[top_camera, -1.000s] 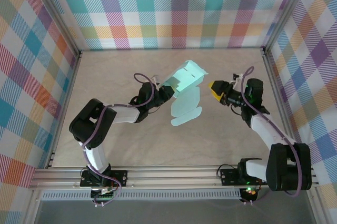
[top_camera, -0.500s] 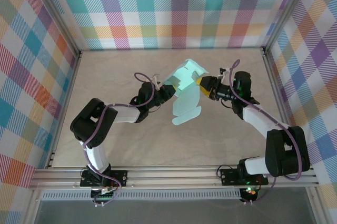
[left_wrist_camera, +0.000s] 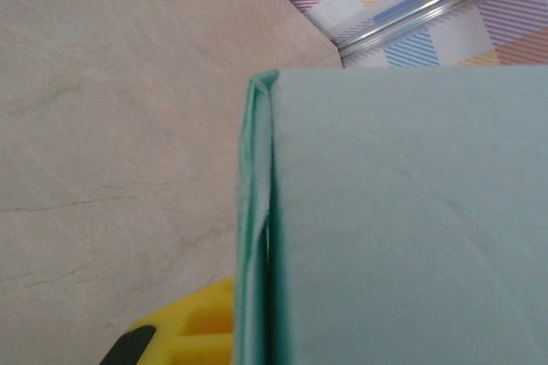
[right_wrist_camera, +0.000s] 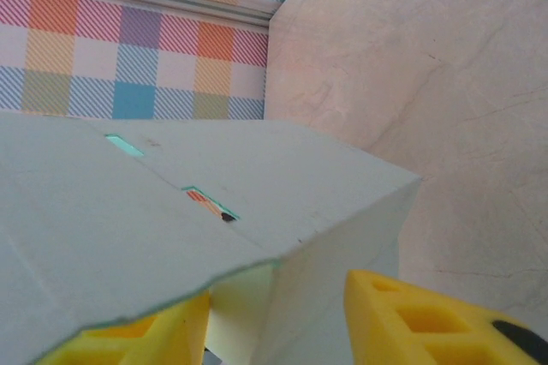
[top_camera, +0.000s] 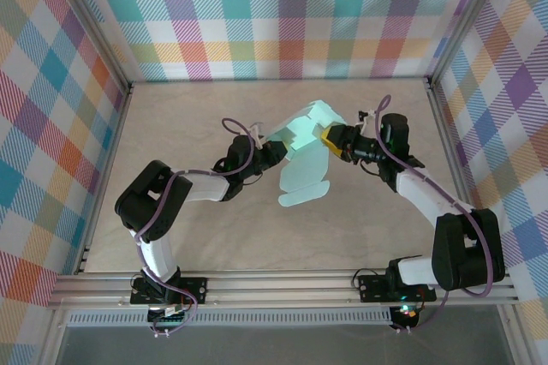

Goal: Fold the paper box

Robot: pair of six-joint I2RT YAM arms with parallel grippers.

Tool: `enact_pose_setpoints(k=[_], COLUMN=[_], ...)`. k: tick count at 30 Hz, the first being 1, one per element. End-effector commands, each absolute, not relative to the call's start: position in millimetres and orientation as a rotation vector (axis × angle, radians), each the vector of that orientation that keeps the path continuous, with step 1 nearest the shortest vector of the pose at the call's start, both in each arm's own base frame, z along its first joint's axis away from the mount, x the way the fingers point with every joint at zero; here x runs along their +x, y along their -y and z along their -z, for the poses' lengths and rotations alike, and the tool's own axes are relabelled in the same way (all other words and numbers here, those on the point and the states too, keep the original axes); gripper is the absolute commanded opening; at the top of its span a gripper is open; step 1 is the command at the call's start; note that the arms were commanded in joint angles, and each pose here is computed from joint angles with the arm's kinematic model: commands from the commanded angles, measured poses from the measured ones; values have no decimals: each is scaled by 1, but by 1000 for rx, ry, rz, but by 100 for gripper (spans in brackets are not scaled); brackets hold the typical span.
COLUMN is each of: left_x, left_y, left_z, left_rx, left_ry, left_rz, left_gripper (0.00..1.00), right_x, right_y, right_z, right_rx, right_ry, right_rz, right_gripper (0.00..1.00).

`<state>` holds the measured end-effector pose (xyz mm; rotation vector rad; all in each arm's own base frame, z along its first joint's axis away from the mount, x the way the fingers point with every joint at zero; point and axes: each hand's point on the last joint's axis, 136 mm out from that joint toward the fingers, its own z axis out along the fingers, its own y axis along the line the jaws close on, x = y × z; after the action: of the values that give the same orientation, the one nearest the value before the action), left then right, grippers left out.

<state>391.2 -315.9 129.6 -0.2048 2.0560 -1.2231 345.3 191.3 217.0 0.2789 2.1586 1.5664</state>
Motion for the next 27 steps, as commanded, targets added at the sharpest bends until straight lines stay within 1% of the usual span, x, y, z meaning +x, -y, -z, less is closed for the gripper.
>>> enact_pose_setpoints(k=[1, 9, 13, 15, 16, 18, 19, 20, 23, 24, 25, 26, 27], left_x=[388, 388, 390, 390, 390, 390, 390, 390, 391, 391, 391, 392, 392], left_y=[323, 327, 326, 327, 327, 327, 326, 326, 327, 327, 326, 327, 326], left_z=[-161, -158, -158, -155, -153, -153, -153, -152, -152, -152, -152, -151, -150], left_rx=[-112, -90, -96, -99, -103, -107, -109, -110, -113, -117, -122, -126, -135], left_ry=[-1976, -1999, -2003, -2009, -2012, -2012, -2011, -2013, -2015, -2015, -2014, -2015, -2019], left_rz=[1233, 1189, 1176, 1178, 1179, 1181, 1180, 1178, 1179, 1182, 1183, 1183, 1179], left_gripper=[0, 0, 0, 0, 0, 0, 0, 0, 0, 0, 0, 0, 0], right_x=[347, 343, 342, 341, 341, 340, 340, 340, 339, 339, 339, 338, 338], right_y=[-193, -194, -195, -194, -194, -192, -192, -192, -192, -192, -191, -190, -188], right_z=[-220, -214, -217, -218, -218, -219, -219, -219, -218, -218, -218, -219, -222], right_rx=[294, 306, 298, 295, 296, 305, 303, 300, 292, 292, 298, 299, 297], right_ry=[-2173, -2202, -2204, -2201, -2202, -2206, -2207, -2206, -2209, -2208, -2210, -2207, -2200], right_rz=[-1566, -1575, -1580, -1574, -1569, -1554, -1551, -1553, -1555, -1553, -1548, -1546, -1545], right_gripper=[38, 14, 8, 9, 13, 29, 28, 25, 13, 11, 13, 20, 32])
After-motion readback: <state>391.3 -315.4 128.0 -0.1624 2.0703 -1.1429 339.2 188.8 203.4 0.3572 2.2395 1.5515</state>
